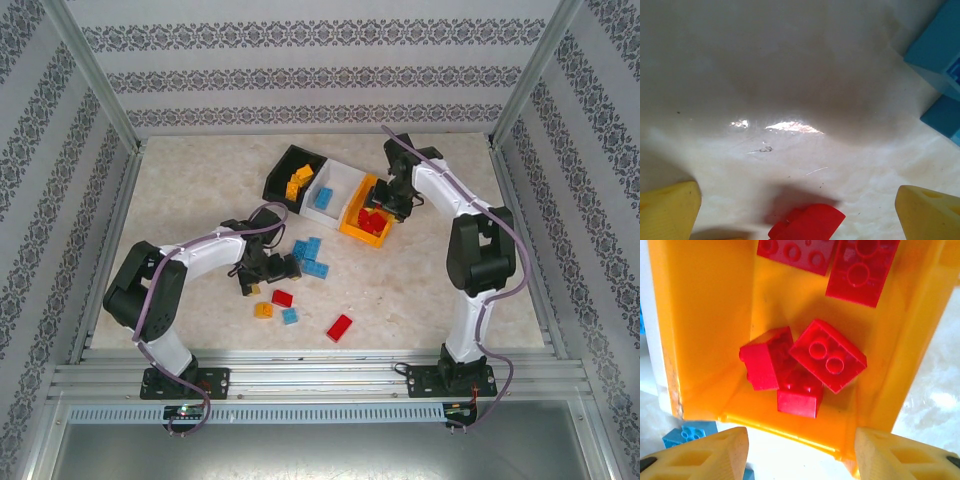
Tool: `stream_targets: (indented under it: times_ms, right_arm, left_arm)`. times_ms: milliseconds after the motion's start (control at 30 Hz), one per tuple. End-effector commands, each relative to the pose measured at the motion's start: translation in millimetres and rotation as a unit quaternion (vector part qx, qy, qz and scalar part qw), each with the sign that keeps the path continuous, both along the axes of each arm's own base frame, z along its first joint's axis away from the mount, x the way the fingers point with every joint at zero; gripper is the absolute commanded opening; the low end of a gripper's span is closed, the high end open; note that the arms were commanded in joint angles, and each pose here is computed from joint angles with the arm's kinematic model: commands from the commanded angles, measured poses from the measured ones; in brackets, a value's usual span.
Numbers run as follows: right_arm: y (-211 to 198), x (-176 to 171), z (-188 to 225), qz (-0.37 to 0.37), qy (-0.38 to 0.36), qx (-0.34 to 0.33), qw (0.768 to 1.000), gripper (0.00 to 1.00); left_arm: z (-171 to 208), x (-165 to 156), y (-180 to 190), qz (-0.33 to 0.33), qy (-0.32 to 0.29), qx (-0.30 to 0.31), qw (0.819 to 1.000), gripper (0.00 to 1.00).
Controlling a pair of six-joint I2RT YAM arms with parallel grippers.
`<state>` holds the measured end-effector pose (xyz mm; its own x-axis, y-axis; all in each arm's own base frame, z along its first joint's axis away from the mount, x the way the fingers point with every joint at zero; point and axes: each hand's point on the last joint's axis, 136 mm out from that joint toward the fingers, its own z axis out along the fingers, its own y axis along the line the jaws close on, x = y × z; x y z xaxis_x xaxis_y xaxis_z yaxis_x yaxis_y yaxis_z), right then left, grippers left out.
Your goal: Sort the legos into containers by color
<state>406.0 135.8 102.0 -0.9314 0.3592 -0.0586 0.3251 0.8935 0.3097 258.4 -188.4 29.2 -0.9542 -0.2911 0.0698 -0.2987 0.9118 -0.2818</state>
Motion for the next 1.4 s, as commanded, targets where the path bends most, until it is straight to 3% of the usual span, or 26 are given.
stream_targets:
  times_ms: [0, 100, 267, 367, 567, 767, 1000, 1200, 1367]
  right_arm:
    - [16, -19, 15, 0.005, 0.001, 0.033, 0.999, 0.58]
    - [36, -34, 17, 0.034, 0.003, 0.048, 0.998, 0.58]
    - [50, -64, 5, 0.077, 0.025, 0.024, 0.996, 0.58]
    - [51, -73, -3, 0.078, 0.037, 0.023, 0.996, 0.58]
    - [48, -78, -3, 0.08, 0.036, 0.018, 0.996, 0.58]
    - [45, -83, -5, 0.079, 0.039, 0.016, 0.996, 0.57]
    - [45, -85, -6, 0.078, 0.039, 0.016, 0.996, 0.57]
    - [42, -86, -5, 0.078, 0.037, 0.01, 0.996, 0.58]
    - [38, -88, -5, 0.077, 0.037, 0.007, 0.996, 0.57]
  left_arm:
    - [3, 3, -9, -0.013, -0.007, -0.006, 1.0, 1.0]
    - [5, 3, -10, -0.022, -0.012, -0.003, 1.0, 1.0]
    - [10, 0, -15, -0.082, -0.015, 0.019, 0.996, 0.78]
    - [6, -9, -12, -0.107, 0.005, 0.032, 0.994, 0.77]
    - [2, -26, -2, -0.111, 0.025, 0.039, 0.993, 0.77]
    - [-6, -35, -6, -0.112, 0.034, 0.032, 0.993, 0.7]
    - [-11, -40, -14, -0.118, 0.04, 0.028, 0.992, 0.57]
    - [-16, -42, -15, -0.116, 0.047, 0.026, 0.992, 0.39]
    - [-15, -38, -20, -0.112, 0.048, 0.017, 0.992, 0.33]
